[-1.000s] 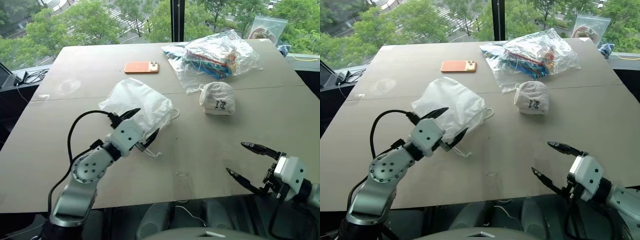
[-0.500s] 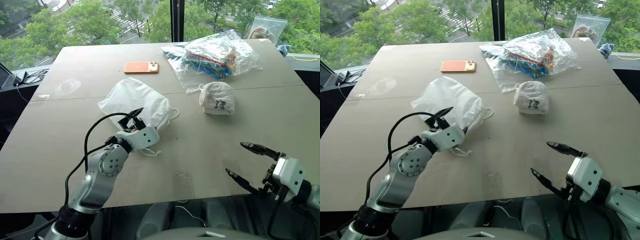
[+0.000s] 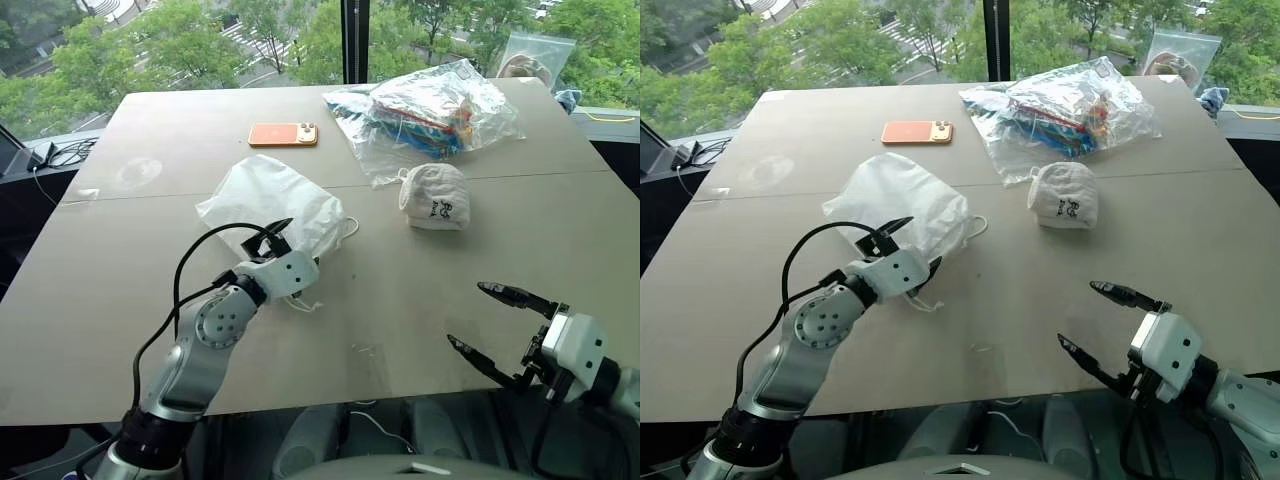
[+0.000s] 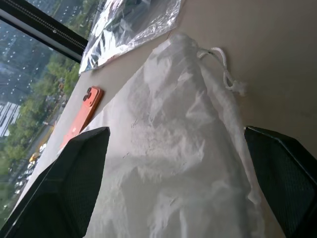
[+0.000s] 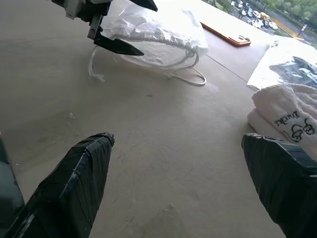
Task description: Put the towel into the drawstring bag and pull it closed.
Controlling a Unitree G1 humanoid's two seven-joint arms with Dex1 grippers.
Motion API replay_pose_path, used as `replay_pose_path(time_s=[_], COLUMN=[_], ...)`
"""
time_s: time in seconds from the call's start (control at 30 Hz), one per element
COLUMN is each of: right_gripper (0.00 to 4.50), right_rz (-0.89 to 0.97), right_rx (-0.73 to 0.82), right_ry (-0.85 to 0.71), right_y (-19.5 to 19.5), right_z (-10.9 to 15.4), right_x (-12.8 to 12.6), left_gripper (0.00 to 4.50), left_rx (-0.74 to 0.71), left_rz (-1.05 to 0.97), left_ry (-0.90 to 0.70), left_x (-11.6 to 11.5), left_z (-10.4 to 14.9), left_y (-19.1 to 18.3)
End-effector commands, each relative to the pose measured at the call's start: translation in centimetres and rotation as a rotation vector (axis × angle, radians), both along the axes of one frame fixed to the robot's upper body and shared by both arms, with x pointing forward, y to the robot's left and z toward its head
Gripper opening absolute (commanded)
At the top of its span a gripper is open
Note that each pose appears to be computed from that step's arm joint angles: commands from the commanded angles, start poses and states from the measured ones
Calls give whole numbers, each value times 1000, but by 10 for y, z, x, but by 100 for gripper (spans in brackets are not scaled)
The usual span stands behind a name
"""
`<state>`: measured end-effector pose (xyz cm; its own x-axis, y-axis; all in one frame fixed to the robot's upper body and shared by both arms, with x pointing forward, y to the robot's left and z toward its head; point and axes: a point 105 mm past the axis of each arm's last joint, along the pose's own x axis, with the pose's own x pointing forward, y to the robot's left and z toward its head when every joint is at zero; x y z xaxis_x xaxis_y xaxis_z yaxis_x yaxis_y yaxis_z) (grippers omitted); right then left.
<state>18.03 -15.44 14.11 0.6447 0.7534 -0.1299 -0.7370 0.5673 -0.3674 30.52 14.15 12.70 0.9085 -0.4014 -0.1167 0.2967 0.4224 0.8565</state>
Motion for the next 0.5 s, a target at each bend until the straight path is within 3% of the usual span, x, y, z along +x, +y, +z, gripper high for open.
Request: replay_pose_path(time_s=[0.03, 0.13, 0.27, 0.4, 0.5], right_gripper=[447, 447, 450, 450, 450], right_rz=[24, 21, -3, -10, -1], right_rx=[9, 10, 29, 82, 106], right_ry=[-26, -31, -38, -51, -68], right_y=[6, 7, 7, 12, 15], right_z=[9, 10, 14, 21, 26], right_x=[-3, -1, 5, 11, 14], left_gripper=[450, 450, 290, 93, 11], left_rx=[66, 53, 1, -58, -107], left_rz=[-9, -11, 20, 50, 46], left_ry=[-120, -129, -106, -52, -23], left_x=[2, 6, 13, 22, 25], left_z=[10, 6, 10, 16, 23], left_y=[-8, -13, -10, 2, 5])
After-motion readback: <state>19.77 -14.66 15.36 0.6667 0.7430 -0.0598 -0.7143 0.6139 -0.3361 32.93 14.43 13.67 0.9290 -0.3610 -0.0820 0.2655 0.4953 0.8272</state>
